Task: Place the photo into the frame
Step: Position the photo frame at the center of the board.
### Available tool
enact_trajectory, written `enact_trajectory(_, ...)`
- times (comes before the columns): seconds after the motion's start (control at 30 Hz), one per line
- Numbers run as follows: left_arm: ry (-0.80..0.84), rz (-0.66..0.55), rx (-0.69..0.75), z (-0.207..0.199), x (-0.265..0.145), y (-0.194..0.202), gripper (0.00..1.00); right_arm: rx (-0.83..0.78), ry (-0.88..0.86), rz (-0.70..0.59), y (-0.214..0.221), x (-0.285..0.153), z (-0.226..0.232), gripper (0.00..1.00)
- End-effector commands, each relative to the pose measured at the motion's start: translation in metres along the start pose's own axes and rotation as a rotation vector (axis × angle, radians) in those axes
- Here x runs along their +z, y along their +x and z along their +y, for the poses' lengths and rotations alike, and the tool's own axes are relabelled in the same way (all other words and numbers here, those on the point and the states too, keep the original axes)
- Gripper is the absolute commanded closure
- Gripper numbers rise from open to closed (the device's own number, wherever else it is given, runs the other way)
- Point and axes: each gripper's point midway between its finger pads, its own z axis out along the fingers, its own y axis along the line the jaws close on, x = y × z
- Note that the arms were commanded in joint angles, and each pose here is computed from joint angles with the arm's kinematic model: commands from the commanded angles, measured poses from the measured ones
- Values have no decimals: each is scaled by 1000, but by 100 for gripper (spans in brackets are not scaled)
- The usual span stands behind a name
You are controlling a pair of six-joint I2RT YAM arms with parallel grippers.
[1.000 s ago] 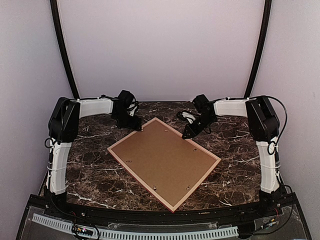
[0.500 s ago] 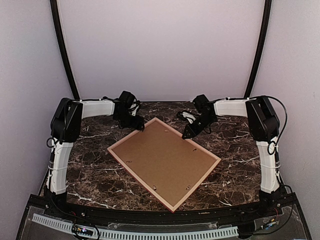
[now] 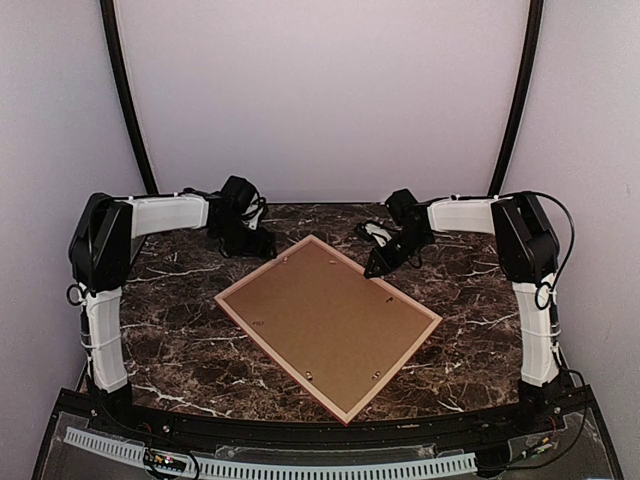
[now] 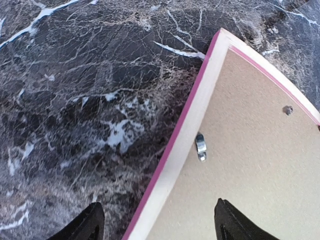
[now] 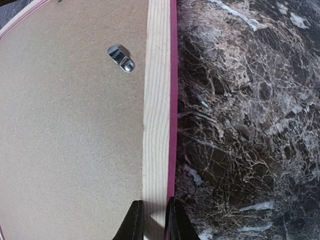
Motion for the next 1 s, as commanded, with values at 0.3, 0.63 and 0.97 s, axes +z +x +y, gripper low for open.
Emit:
enact_trajectory(0.3,-5,47,-150,-24,-66,71,22,362,141,-31,39,-6,-26,100)
enact_trajectory(0.63,-4,128,-191,-37,-44,109,22,521,176,-99,74,-23,-7,100)
enact_trajectory(0.97,-19,125,-230,-38,-22,99,22,626,169,-154,91,-18,11,100)
